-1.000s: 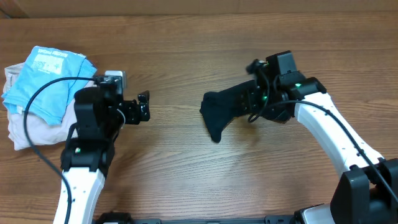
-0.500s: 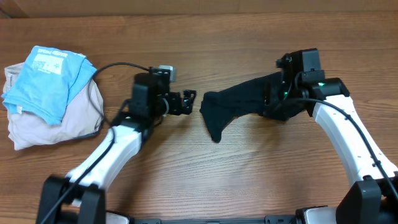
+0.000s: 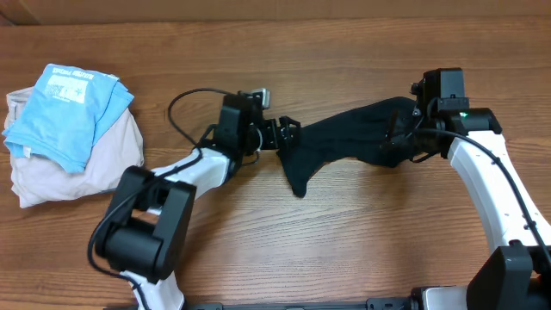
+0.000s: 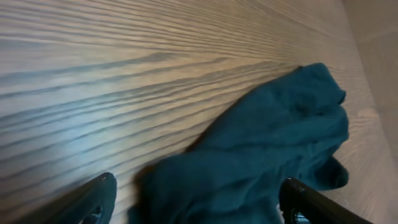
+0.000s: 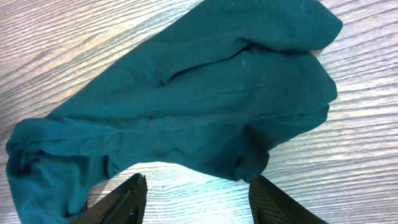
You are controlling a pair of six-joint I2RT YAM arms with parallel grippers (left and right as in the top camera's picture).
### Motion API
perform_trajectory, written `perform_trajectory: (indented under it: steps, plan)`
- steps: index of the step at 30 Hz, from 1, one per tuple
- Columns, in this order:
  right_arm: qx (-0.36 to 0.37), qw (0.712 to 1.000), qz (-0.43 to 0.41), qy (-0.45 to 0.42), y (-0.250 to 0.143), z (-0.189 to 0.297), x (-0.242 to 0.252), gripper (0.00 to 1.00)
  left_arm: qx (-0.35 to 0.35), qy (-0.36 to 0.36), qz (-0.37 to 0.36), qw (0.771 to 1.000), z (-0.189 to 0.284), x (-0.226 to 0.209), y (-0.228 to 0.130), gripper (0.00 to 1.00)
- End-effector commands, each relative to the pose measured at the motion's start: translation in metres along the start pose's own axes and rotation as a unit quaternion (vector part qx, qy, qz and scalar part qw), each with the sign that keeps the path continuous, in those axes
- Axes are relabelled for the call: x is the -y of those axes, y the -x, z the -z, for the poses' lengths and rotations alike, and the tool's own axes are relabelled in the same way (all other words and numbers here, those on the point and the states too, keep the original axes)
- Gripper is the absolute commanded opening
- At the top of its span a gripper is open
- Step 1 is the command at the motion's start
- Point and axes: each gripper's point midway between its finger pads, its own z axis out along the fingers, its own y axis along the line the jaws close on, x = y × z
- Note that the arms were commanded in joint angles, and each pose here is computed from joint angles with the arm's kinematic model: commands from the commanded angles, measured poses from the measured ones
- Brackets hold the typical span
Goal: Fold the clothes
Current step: 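Reach the left gripper to the black shirt and grasp its edge, then lift the shirt with the left gripper and shake it out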
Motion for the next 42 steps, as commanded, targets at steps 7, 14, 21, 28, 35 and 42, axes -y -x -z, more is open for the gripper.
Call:
perform_trajectory:
  steps: [7,14,21,28,35,42]
  plan:
    - [0.025,1.000,-0.002,-0.006,0.012,0.013,0.001,0.57,-0.046,0.000,0.028,0.999,-0.022,-0.002,-0.020,0.54]
    - [0.026,1.000,-0.002,-0.007,0.012,0.013,0.001,0.57,-0.052,0.000,0.032,0.998,-0.022,-0.003,-0.022,0.36]
    - [0.026,1.000,-0.002,-0.006,0.012,0.013,0.001,0.57,-0.050,0.001,0.031,0.998,-0.021,-0.003,-0.020,0.04]
    - [0.029,1.000,-0.008,-0.008,0.014,0.013,0.005,0.57,-0.009,-0.024,-0.021,0.999,-0.012,0.026,0.019,0.04]
    - [0.033,0.999,-0.021,-0.012,0.019,0.014,0.016,0.68,0.080,-0.041,-0.132,0.987,0.057,0.113,0.123,0.04]
    - [0.027,1.000,0.006,0.002,0.019,0.006,0.011,0.67,0.141,-0.012,-0.217,0.966,0.143,0.179,0.177,0.04]
